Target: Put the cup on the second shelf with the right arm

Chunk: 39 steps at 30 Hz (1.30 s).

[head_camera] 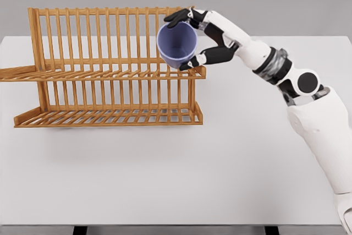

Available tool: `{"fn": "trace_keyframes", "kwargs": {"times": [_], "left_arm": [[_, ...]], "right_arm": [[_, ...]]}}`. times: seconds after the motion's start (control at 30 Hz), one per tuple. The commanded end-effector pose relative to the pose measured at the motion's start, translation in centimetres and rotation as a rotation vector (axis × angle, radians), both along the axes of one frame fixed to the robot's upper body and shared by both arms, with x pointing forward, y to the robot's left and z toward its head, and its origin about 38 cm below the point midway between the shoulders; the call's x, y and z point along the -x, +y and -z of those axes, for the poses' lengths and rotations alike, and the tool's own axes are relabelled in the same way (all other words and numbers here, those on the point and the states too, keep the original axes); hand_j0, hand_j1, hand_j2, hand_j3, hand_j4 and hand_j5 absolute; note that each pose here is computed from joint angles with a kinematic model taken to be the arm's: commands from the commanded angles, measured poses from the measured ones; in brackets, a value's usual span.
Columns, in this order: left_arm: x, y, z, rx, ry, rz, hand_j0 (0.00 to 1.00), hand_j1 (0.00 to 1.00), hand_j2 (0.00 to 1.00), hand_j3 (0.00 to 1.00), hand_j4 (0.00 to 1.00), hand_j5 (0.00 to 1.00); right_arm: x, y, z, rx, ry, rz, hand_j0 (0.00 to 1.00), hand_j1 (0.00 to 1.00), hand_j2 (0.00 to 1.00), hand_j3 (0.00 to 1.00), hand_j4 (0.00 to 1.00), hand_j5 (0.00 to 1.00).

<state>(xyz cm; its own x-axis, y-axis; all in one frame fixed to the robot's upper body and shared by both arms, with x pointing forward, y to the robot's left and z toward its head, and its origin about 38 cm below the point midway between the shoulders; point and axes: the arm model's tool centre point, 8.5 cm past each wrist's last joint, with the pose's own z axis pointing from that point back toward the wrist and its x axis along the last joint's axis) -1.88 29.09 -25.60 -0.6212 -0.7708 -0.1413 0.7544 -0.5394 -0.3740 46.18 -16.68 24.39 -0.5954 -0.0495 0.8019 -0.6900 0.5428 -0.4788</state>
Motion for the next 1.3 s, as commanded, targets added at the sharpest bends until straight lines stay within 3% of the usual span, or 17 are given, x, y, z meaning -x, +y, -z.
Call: {"fn": "trace_keyframes", "kwargs": {"times": [0.0,0.27,0.3,0.33,0.37,0.97,1.1,1.17,1.27], "left_arm": [[0.0,0.0,0.0,-0.001,0.001,0.000,1.00,1.00,1.00,1.00,1.00,1.00],[0.0,0.0,0.0,-0.001,0.001,0.000,1.00,1.00,1.00,1.00,1.00,1.00],[0.0,0.0,0.0,-0.001,0.001,0.000,1.00,1.00,1.00,1.00,1.00,1.00],[0.0,0.0,0.0,-0.001,0.001,0.000,1.00,1.00,1.00,1.00,1.00,1.00],[0.0,0.0,0.0,-0.001,0.001,0.000,1.00,1.00,1.00,1.00,1.00,1.00],[0.0,0.0,0.0,-0.001,0.001,0.000,1.00,1.00,1.00,1.00,1.00,1.00],[0.0,0.0,0.0,-0.001,0.001,0.000,1.00,1.00,1.00,1.00,1.00,1.00],[0.0,0.0,0.0,-0.001,0.001,0.000,1.00,1.00,1.00,1.00,1.00,1.00],[0.0,0.0,0.0,-0.001,0.001,0.000,1.00,1.00,1.00,1.00,1.00,1.00]], "right_arm": [[0.2,0.4,0.2,0.003,-0.005,-0.015,0.62,0.62,0.62,0.62,0.62,0.62],[0.5,0.8,0.5,0.010,-0.014,-0.030,0.64,0.64,0.64,0.64,0.64,0.64],[0.5,0.8,0.5,0.011,-0.014,-0.029,0.75,0.75,0.75,0.75,0.75,0.75],[0.5,0.8,0.5,0.011,-0.014,-0.029,0.94,0.94,0.94,0.94,0.94,0.94],[0.5,0.8,0.5,0.011,-0.014,-0.029,1.00,1.00,1.00,1.00,1.00,1.00],[1.2,1.0,-0.5,0.005,-0.046,-0.049,1.00,1.00,1.00,1.00,1.00,1.00],[1.7,0.3,-1.2,0.005,-0.061,-0.050,1.00,1.00,1.00,1.00,1.00,1.00],[1.9,-1.1,-2.1,0.008,-0.086,-0.030,1.00,1.00,1.00,1.00,1.00,1.00],[2.7,-3.8,-2.3,-0.003,-0.079,-0.006,1.00,1.00,1.00,1.00,1.00,1.00]]}}
